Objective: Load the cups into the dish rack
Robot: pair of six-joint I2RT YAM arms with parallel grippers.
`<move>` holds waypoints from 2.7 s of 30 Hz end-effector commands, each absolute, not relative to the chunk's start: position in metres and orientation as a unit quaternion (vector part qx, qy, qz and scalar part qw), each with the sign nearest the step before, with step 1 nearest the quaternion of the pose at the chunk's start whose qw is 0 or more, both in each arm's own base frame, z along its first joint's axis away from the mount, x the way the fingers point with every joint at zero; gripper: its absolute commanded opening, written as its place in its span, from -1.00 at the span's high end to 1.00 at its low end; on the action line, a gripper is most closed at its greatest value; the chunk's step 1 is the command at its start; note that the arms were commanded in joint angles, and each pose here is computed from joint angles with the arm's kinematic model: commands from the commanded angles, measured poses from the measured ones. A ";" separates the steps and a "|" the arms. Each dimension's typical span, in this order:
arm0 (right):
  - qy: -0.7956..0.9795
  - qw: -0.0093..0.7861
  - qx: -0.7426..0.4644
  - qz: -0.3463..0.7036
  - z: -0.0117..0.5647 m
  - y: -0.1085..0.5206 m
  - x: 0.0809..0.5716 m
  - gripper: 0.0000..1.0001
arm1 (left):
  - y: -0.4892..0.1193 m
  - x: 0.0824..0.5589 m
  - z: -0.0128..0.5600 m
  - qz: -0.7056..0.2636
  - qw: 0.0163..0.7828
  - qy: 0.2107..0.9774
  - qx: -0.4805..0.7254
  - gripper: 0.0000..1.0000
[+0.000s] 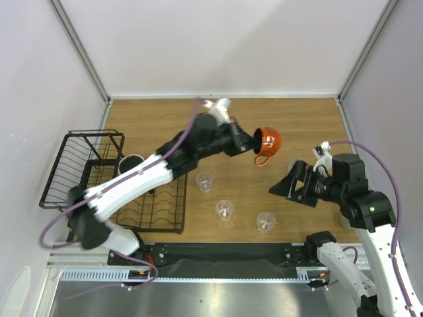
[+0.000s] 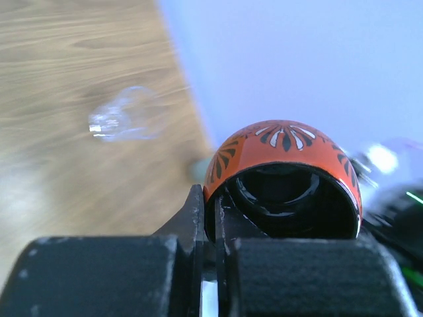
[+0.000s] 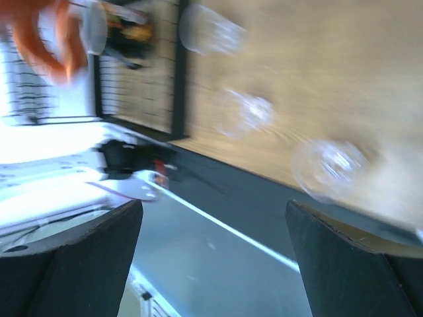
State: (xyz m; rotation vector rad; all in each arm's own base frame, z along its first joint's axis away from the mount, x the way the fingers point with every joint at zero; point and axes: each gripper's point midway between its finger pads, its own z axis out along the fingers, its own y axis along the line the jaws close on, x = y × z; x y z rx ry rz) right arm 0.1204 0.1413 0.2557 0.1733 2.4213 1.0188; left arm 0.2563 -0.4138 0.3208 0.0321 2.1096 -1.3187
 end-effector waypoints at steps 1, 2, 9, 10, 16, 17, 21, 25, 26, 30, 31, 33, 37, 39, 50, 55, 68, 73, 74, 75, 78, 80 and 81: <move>0.808 0.334 -0.019 0.484 0.326 0.174 0.144 -0.94 | -0.387 0.249 0.388 -0.625 0.326 0.707 -0.059 0.99; 0.800 0.329 -0.031 0.502 0.332 0.179 0.146 -0.93 | -0.376 0.243 0.401 -0.647 0.316 0.689 -0.081 1.00; 0.729 0.323 -0.089 0.596 0.376 0.206 0.153 -0.82 | -0.336 0.229 0.400 -0.680 0.298 0.652 -0.152 0.99; 0.716 0.331 -0.100 0.606 0.384 0.209 0.154 -0.80 | -0.331 0.228 0.402 -0.686 0.296 0.645 -0.161 0.99; 0.708 0.326 -0.106 0.617 0.392 0.220 0.158 -0.75 | -0.321 0.221 0.398 -0.721 0.276 0.606 -0.194 0.99; 0.707 0.319 -0.110 0.621 0.392 0.223 0.156 -0.71 | -0.322 0.221 0.399 -0.724 0.272 0.602 -0.197 0.99; 0.704 0.304 -0.117 0.631 0.393 0.236 0.155 -0.69 | -0.329 0.216 0.408 -0.731 0.273 0.596 -0.187 0.99; 0.708 0.291 -0.107 0.634 0.391 0.246 0.157 -0.65 | -0.336 0.215 0.412 -0.739 0.261 0.593 -0.185 0.99; 0.713 0.289 -0.099 0.632 0.388 0.248 0.160 -0.63 | -0.337 0.215 0.410 -0.739 0.258 0.593 -0.186 0.99; 0.721 0.272 -0.087 0.632 0.383 0.254 0.161 -0.61 | -0.342 0.212 0.406 -0.738 0.249 0.598 -0.187 1.00; 0.721 0.271 -0.086 0.632 0.383 0.255 0.160 -0.60 | -0.343 0.212 0.405 -0.738 0.246 0.599 -0.188 0.99; 0.725 0.267 -0.086 0.629 0.379 0.258 0.160 -0.57 | -0.346 0.210 0.404 -0.742 0.241 0.598 -0.187 1.00; 0.722 0.277 -0.086 0.628 0.379 0.261 0.160 -0.48 | -0.352 0.209 0.404 -0.745 0.231 0.599 -0.184 0.99; 0.723 0.285 -0.082 0.624 0.378 0.260 0.163 -0.36 | -0.354 0.207 0.404 -0.745 0.229 0.600 -0.180 0.99; 0.750 0.294 -0.046 0.590 0.358 0.256 0.179 0.72 | -0.368 0.206 0.391 -0.742 0.202 0.617 -0.168 0.99; 0.759 0.288 -0.043 0.583 0.350 0.256 0.179 1.00 | -0.366 0.205 0.375 -0.723 0.198 0.639 -0.172 0.99; 0.760 0.283 -0.050 0.583 0.346 0.261 0.183 1.00 | -0.336 0.211 0.333 -0.642 0.229 0.706 -0.190 -0.21; 0.769 0.290 -0.053 0.568 0.343 0.258 0.185 1.00 | -0.327 0.207 0.316 -0.607 0.235 0.737 -0.183 -0.41; 0.774 0.289 -0.050 0.562 0.339 0.257 0.186 1.00 | -0.323 0.204 0.310 -0.605 0.235 0.738 -0.184 -0.38; 0.775 0.291 -0.050 0.559 0.339 0.256 0.186 1.00 | -0.319 0.202 0.309 -0.605 0.239 0.737 -0.184 -0.35; 0.790 0.290 -0.050 0.538 0.329 0.254 0.190 1.00 | -0.301 0.198 0.304 -0.589 0.262 0.742 -0.183 -0.22; 0.799 0.291 -0.054 0.524 0.324 0.254 0.193 1.00 | -0.288 0.195 0.303 -0.567 0.280 0.754 -0.180 -0.11; 0.803 0.297 -0.052 0.515 0.322 0.254 0.196 1.00 | -0.278 0.195 0.309 -0.554 0.309 0.755 -0.166 -0.08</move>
